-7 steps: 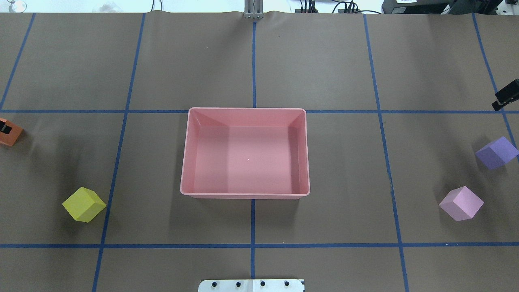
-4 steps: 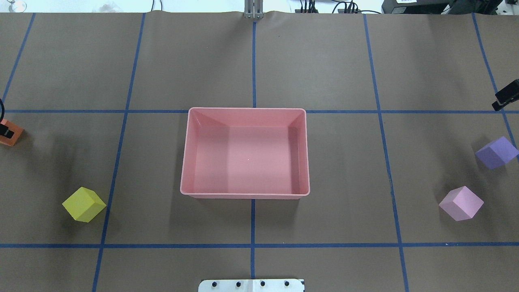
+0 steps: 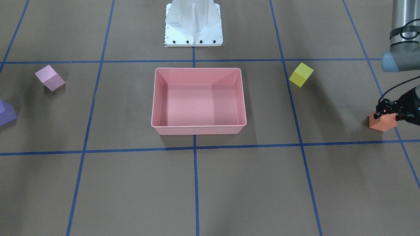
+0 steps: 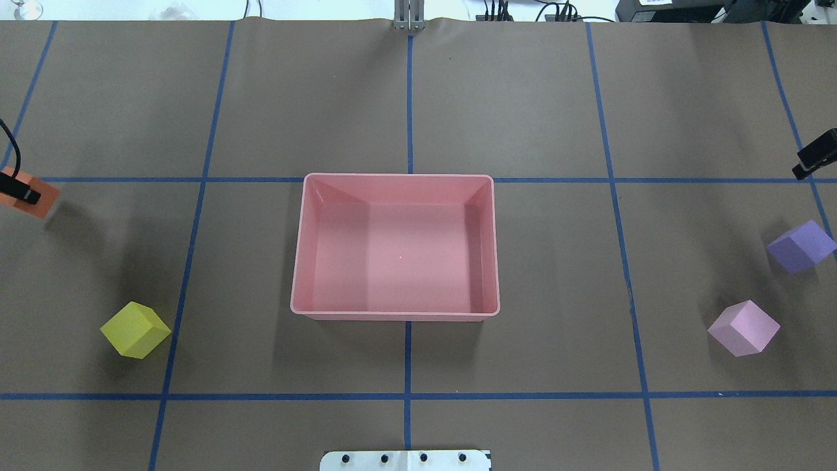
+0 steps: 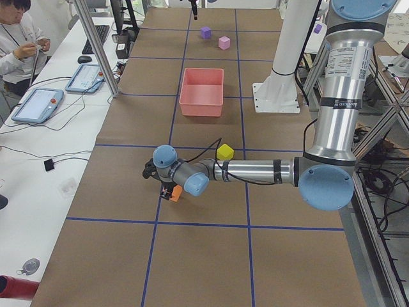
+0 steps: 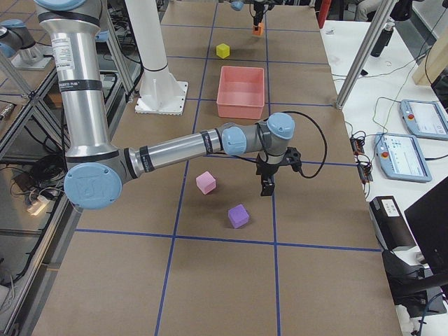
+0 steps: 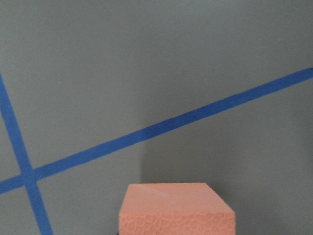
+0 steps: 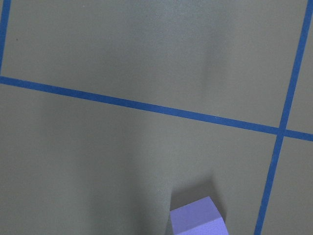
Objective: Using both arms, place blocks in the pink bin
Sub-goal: 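Lower the left gripper onto the orange cube and grasp it, then carry the orange cube into the pink bin and release it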
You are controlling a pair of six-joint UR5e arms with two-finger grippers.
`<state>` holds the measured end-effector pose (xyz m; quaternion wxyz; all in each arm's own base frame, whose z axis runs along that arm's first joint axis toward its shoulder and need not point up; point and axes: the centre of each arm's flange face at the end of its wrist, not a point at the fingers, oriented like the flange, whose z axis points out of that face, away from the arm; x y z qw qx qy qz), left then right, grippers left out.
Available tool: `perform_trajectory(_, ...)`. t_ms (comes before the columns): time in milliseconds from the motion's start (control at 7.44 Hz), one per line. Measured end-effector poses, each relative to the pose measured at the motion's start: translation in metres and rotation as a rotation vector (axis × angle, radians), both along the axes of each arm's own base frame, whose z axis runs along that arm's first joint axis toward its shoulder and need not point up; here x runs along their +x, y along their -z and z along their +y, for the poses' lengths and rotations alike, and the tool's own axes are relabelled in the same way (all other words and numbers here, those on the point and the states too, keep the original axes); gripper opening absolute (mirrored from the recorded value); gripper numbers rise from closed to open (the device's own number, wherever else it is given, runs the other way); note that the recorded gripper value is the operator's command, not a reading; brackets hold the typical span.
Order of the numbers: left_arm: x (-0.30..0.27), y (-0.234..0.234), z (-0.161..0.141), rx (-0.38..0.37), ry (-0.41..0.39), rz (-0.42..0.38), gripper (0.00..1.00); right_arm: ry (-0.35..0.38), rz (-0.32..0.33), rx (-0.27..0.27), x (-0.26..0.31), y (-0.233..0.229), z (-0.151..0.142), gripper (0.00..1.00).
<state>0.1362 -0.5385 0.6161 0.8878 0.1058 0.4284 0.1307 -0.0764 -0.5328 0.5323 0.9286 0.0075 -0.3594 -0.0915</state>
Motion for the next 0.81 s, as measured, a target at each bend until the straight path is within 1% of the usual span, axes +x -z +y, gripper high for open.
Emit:
perform_trajectory(134, 0.004, 0.039, -0.004, -0.038, 0.061, 0.038, 0.09, 0.001, 0.0, 0.001, 0.0, 0.001, 0.0, 1.0)
perform_trajectory(269, 0.02, 0.081, -0.003, -0.093, 0.114, 0.086, 0.1, 0.002, -0.001, 0.002, -0.001, 0.001, 0.0, 1.0)
perform_trajectory(403, 0.05, 0.123, 0.003, -0.152, 0.14, 0.135, 0.11, 0.003, -0.001, 0.003, -0.002, 0.001, 0.0, 1.0)
perform_trajectory(672, 0.129, 0.22, 0.01, -0.279, 0.171, 0.236, 0.14, 0.004, -0.001, 0.003, -0.002, 0.001, 0.0, 1.0)
perform_trajectory(806, 0.172, 0.264, 0.016, -0.322, 0.18, 0.27, 0.14, 0.005, -0.001, 0.005, -0.003, 0.002, 0.0, 1.0)
